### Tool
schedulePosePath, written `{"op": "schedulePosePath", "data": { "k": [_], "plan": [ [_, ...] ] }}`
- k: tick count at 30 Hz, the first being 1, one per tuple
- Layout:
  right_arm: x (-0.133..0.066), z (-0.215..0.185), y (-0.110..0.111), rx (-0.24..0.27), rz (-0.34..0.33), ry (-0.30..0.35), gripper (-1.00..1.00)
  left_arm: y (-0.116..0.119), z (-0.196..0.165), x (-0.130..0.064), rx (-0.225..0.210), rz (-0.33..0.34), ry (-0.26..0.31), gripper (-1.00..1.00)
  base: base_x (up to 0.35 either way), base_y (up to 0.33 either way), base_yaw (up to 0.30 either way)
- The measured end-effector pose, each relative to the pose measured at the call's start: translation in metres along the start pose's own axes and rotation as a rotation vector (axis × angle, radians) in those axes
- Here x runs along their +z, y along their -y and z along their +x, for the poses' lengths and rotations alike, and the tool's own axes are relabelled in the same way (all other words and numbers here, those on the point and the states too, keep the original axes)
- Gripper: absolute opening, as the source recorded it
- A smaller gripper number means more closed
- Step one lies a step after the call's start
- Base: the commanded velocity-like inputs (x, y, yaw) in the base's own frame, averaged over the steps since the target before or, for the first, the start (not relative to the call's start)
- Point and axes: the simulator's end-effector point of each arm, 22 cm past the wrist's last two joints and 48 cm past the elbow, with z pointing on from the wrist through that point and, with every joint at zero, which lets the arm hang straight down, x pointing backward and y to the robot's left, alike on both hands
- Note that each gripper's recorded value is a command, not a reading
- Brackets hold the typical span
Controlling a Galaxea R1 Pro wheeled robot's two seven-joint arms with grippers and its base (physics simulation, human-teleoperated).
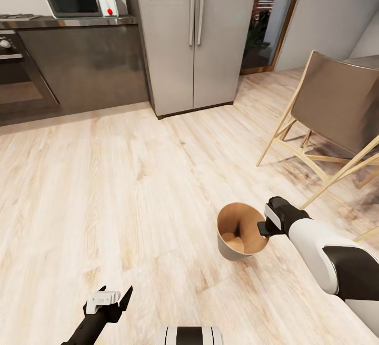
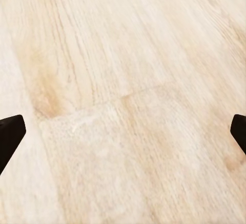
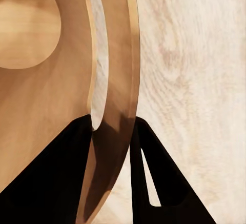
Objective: Put the three can of soda from the living room inside the tash can in the kitchen.
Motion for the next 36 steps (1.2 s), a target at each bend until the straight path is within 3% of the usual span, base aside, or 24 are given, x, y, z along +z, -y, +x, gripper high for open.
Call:
{"op": "schedulePosePath", "data": {
  "k": [14,15,17,20,36],
  "plan": [
    [0.003,0.001,0.000,-0.006,0.004,0.008,-1.00,0.000,-0.001,0.000,0.001,0.000,0.001,1.00,0.000,0.000,0.000],
    [0.003,0.002,-0.001,-0.009,0.006,0.013,-1.00,0.002,0.010,0.001,-0.020,-0.004,-0.053,1.00,0.000,0.000,0.000],
    [0.001,0.001,-0.002,-0.010,0.003,0.031,-1.00,0.003,0.009,0.000,-0.023,-0.004,-0.059,1.00,0.000,0.000,0.000],
    [-0.007,-0.005,-0.006,0.012,-0.021,0.051,-1.00,0.004,0.006,-0.001,-0.024,-0.002,-0.056,1.00,0.000,0.000,0.000],
    [-0.041,-0.012,0.001,0.013,-0.012,0.104,-1.00,0.009,-0.021,-0.007,-0.016,0.009,-0.003,1.00,0.000,0.000,0.000]
  ]
}}
